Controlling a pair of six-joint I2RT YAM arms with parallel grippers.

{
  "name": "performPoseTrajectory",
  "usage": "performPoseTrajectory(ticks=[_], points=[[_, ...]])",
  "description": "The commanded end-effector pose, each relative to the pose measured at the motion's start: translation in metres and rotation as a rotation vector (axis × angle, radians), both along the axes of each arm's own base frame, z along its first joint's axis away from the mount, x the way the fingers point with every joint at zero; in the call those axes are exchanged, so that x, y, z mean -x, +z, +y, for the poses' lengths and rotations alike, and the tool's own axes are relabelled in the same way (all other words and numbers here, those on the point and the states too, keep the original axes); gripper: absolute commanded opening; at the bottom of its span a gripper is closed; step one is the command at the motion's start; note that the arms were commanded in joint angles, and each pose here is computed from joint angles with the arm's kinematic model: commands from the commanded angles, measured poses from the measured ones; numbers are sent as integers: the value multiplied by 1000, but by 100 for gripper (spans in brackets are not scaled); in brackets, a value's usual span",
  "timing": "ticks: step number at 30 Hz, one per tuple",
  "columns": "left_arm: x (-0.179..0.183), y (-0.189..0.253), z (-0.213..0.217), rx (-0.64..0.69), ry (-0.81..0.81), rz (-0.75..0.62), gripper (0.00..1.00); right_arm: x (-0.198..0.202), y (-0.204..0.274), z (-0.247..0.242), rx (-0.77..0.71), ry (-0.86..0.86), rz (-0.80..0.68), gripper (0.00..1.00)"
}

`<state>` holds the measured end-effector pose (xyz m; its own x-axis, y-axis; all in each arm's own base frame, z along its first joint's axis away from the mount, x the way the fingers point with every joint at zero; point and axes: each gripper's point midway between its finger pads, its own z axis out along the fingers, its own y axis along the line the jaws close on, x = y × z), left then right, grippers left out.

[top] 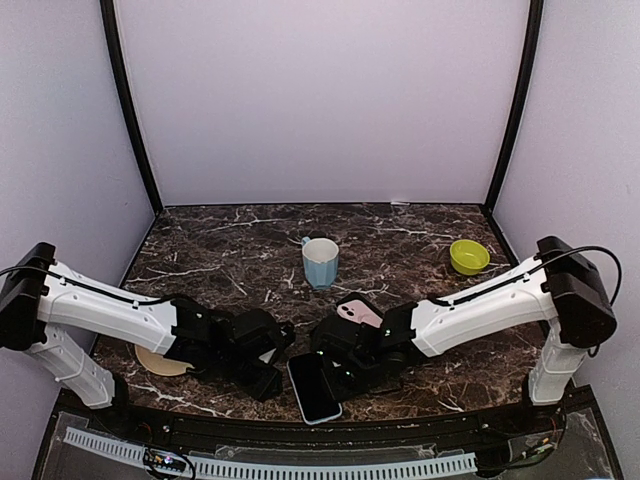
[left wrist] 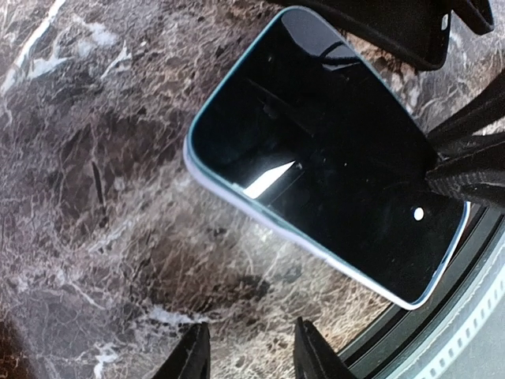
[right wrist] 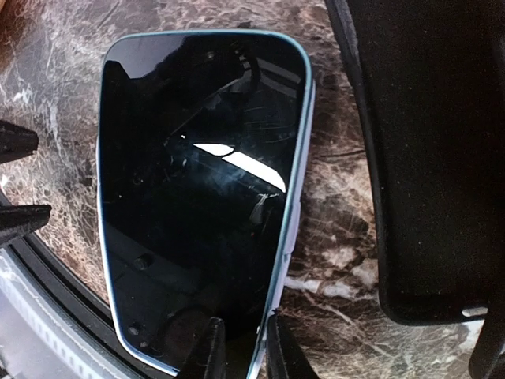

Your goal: Put the phone into the phone case

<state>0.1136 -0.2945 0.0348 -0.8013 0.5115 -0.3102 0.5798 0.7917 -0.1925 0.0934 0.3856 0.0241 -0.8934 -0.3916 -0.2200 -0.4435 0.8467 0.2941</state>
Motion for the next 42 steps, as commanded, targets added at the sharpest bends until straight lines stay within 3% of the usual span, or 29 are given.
performPoseTrajectory(ticks=[1,5,6,7,9,10,14,19,26,28,34,36,38,39,40,41,42], points=[[2,-2,-4,23,10,17,39,24,-60,-63,294,-17,34,16],[2,-1,-4,23,7,16,39,16,-47,-65,337,-18,-7,17],[2,-1,-4,24,9,14,39,11,-33,-63,361,-3,-39,24],[1,3,-4,33,11,6,39,6,-16,-55,359,3,-76,41],[-1,9,-2,49,22,-8,39,1,20,-30,306,11,-146,93],[-2,9,1,49,32,-11,40,2,35,-16,259,3,-164,98],[-12,19,16,80,105,-17,43,9,49,24,70,-30,-132,99],[-27,34,34,134,211,-31,53,2,17,27,175,-58,-135,99],[-31,37,31,138,205,-34,55,10,-15,21,243,-39,-93,97],[-30,34,30,131,201,-26,55,8,-22,8,294,-62,-106,90],[-31,38,20,180,197,-21,55,5,-24,0,290,-43,-136,51],[-25,37,11,264,188,21,60,5,-13,13,218,-9,-146,42],[-23,42,-7,474,185,54,68,1,4,26,138,17,-181,39],[-33,66,-24,657,180,27,70,-3,10,27,116,14,-204,38],[-30,53,-15,692,243,71,74,-7,15,28,97,5,-217,39],[-40,68,-19,787,259,47,75,-10,15,26,90,-2,-207,47],[-43,67,-19,793,279,52,75,-12,14,24,98,-12,-192,60]])
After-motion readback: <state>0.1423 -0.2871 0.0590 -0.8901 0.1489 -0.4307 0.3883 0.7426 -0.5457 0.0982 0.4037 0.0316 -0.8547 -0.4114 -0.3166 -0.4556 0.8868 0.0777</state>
